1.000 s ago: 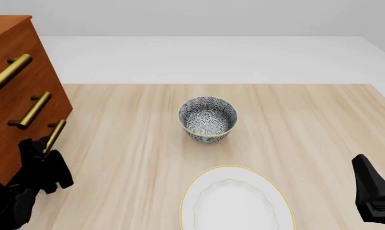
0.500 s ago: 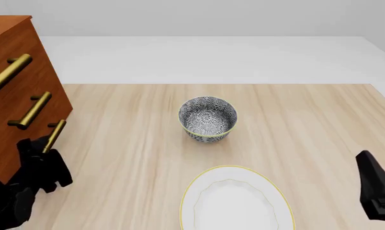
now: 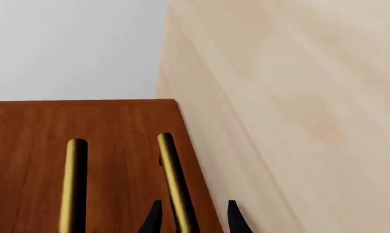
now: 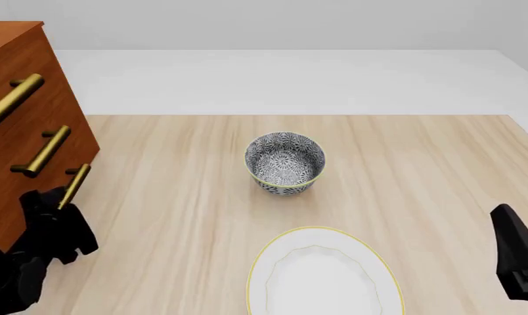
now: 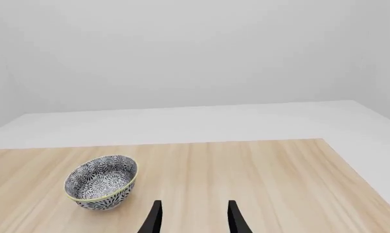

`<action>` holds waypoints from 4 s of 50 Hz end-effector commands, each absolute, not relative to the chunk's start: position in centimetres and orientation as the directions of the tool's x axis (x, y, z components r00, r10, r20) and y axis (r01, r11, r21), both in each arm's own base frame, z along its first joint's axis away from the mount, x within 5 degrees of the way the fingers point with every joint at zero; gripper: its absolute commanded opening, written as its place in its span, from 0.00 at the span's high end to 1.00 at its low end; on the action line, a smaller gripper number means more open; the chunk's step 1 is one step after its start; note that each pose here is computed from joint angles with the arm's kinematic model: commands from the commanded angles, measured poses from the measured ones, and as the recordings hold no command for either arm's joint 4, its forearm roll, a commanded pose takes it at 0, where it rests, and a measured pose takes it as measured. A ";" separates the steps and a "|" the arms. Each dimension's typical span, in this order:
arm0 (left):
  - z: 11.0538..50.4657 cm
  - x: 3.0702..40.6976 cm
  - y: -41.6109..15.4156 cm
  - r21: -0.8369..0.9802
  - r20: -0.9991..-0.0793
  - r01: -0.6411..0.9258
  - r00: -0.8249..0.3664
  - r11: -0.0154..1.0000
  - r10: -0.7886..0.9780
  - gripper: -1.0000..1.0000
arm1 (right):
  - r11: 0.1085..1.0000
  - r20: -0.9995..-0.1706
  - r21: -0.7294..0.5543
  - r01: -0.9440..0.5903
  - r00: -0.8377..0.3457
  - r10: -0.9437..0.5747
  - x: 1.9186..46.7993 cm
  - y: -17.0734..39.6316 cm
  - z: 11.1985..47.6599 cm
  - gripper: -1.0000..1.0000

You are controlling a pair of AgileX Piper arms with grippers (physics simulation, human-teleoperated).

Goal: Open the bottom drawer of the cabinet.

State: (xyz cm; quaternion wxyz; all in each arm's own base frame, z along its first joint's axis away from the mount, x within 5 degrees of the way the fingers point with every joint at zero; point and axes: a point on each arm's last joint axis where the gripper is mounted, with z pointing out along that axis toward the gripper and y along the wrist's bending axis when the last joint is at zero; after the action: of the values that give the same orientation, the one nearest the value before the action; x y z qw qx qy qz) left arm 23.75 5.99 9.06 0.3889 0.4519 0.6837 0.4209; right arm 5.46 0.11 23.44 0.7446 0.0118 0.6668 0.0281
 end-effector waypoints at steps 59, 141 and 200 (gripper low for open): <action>10.0 24.8 3.5 0.948 -0.110 0.278 -0.174 0.156 0.979 1.00 | 0.998 -0.992 0.055 -0.026 0.109 0.058 5.5 0.1 23.5 0.00; 10.9 25.3 -2.9 0.958 -0.123 0.268 0.078 0.098 0.989 1.00 | 0.998 -0.991 0.063 -0.022 0.119 0.065 5.3 0.1 25.3 0.00; 10.5 25.3 -3.8 0.954 -0.127 0.285 0.110 0.091 0.986 0.00 | 0.998 -0.991 0.064 -0.023 0.118 0.066 5.1 0.1 25.0 0.00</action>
State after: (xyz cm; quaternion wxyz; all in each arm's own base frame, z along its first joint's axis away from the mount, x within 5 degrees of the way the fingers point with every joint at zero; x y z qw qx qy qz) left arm 24.43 -3.46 10.26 0.4701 0.5725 0.5691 0.3570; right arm 5.08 0.08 24.99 0.7474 0.0166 0.6635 0.0297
